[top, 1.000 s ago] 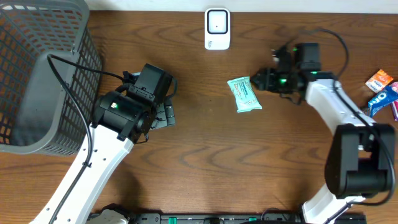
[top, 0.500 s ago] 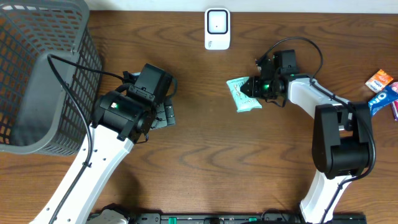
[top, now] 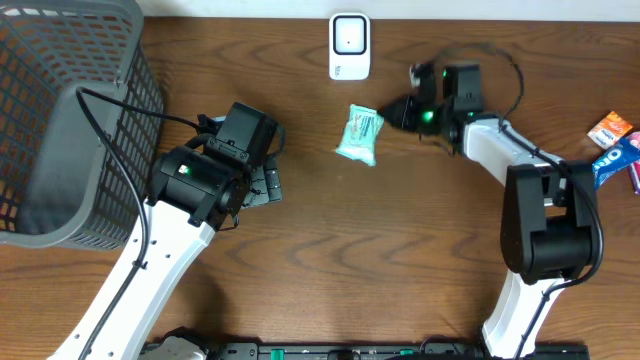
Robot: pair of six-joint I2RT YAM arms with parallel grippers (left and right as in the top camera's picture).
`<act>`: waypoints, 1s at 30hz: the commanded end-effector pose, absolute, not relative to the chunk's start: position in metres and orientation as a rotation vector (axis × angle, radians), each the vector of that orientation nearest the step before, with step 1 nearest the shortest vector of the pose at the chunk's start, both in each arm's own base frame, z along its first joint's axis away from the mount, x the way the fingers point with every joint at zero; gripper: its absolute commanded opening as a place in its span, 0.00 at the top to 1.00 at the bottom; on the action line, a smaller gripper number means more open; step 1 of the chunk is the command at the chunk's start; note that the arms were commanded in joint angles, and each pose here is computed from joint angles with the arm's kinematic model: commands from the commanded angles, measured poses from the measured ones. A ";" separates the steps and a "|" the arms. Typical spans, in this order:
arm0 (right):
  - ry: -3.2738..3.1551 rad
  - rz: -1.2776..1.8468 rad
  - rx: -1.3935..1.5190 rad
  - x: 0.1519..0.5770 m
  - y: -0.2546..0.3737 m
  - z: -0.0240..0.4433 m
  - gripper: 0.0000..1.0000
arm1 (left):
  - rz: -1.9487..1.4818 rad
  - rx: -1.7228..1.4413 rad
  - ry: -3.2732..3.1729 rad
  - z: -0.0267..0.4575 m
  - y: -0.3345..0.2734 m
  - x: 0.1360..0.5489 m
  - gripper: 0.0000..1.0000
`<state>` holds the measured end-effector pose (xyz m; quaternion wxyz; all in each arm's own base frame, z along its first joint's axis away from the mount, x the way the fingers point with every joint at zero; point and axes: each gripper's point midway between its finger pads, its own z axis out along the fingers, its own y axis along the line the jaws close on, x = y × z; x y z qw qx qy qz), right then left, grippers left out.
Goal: Scan the item barcode
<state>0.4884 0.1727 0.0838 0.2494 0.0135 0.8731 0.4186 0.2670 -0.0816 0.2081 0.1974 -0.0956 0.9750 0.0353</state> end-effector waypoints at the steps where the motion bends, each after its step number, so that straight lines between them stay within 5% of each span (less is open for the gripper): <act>1: 2.257 1.243 0.045 0.506 0.178 0.141 0.99 | 0.110 -0.273 2.737 0.206 -0.080 0.267 0.02; 5: 2.277 1.207 0.081 0.510 0.174 0.140 0.97 | 0.110 -0.273 2.737 0.206 -0.080 0.267 0.02; 7: 2.366 1.118 0.177 0.506 0.166 0.119 0.81 | 0.110 -0.273 2.737 0.206 -0.080 0.267 0.02; 12: 2.607 0.812 0.422 0.478 0.151 0.067 0.66 | 0.110 -0.273 2.737 0.206 -0.080 0.267 0.02; 16: 2.647 0.800 0.360 0.466 0.177 0.063 0.36 | 0.110 -0.274 2.737 0.206 -0.080 0.267 0.02; 20: 2.666 0.684 0.401 0.460 0.185 0.055 0.29 | 0.110 -0.273 2.737 0.206 -0.080 0.267 0.02; 30: 2.664 0.510 0.551 0.450 0.176 0.033 0.33 | 0.110 -0.273 2.737 0.206 -0.080 0.267 0.02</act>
